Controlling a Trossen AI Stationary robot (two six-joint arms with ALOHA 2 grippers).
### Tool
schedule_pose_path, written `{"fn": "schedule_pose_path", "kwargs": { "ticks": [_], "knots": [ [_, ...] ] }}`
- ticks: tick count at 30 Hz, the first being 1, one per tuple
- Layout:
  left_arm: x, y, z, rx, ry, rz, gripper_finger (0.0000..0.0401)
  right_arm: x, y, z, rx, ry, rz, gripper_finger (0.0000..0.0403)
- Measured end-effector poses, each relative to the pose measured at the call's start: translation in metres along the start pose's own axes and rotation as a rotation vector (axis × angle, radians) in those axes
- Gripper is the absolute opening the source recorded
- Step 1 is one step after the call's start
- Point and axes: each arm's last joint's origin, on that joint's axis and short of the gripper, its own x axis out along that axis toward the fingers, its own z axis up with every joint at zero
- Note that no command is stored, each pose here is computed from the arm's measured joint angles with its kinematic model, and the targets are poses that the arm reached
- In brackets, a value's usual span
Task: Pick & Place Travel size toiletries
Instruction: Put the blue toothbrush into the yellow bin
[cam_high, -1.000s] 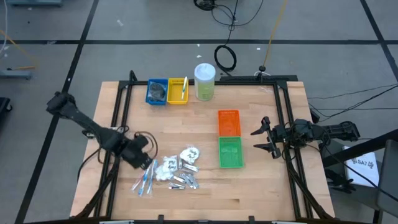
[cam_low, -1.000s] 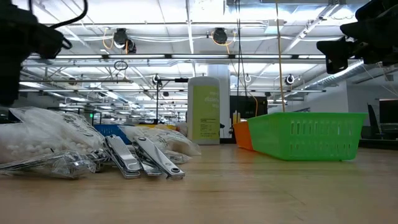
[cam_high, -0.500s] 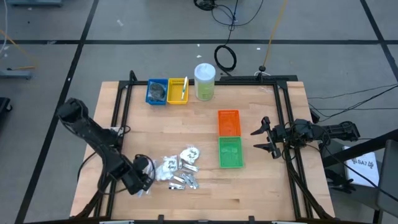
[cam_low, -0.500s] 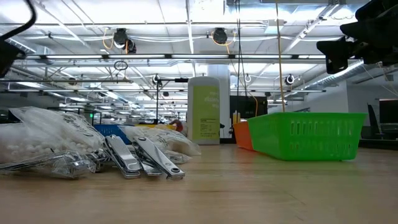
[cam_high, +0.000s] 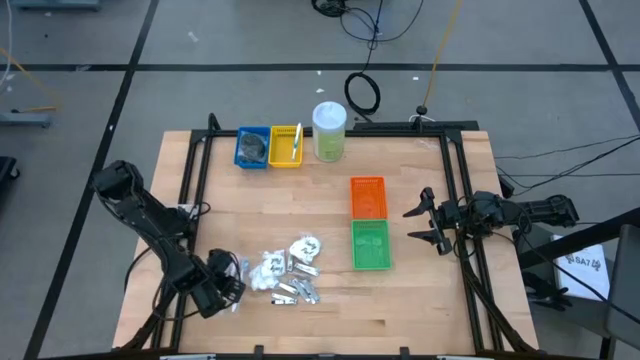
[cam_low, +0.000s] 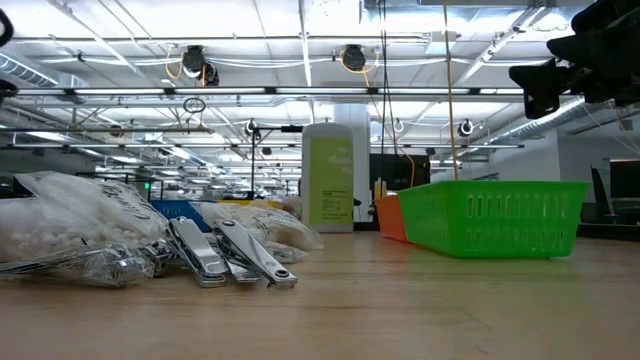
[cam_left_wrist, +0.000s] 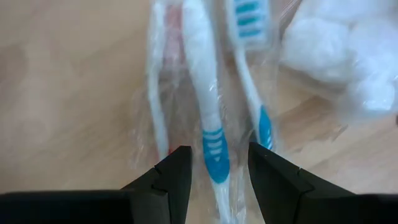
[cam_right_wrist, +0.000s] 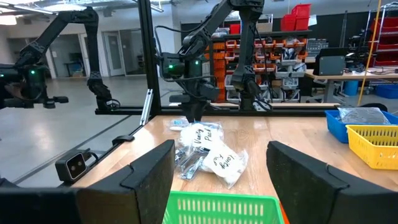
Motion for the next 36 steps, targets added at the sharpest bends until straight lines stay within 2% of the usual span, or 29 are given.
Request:
{"fn": "schedule_pose_path", "kwargs": {
  "ticks": [6, 9, 17, 25, 30, 33, 36],
  "knots": [
    [0.001, -0.012, 0.002, 0.057, 0.029, -0.091, 0.0152, 0.0, 0.0, 0.0, 0.0, 0.0, 0.0, 0.0242],
    [0.001, -0.012, 0.003, 0.075, 0.024, -0.082, 0.0152, 0.0, 0.0, 0.0, 0.0, 0.0, 0.0, 0.0242],
    [0.008, 0.004, 0.009, -0.033, -0.02, 0.025, 0.0152, 0.0, 0.0, 0.0, 0.0, 0.0, 0.0, 0.0242],
    [0.022, 0.015, 0.013, -0.116, -0.009, -0.001, 0.0152, 0.0, 0.0, 0.0, 0.0, 0.0, 0.0, 0.0242],
    [0.021, 0.015, 0.013, -0.092, -0.005, -0.002, 0.0151, 0.0, 0.0, 0.0, 0.0, 0.0, 0.0, 0.0242],
    [0.022, 0.016, 0.013, -0.063, -0.003, 0.001, 0.0133, 0.0, 0.0, 0.0, 0.0, 0.0, 0.0, 0.0242],
    [0.022, 0.017, 0.014, -0.055, -0.01, 0.006, 0.0092, 0.0, 0.0, 0.0, 0.0, 0.0, 0.0, 0.0242]
  ]
}}
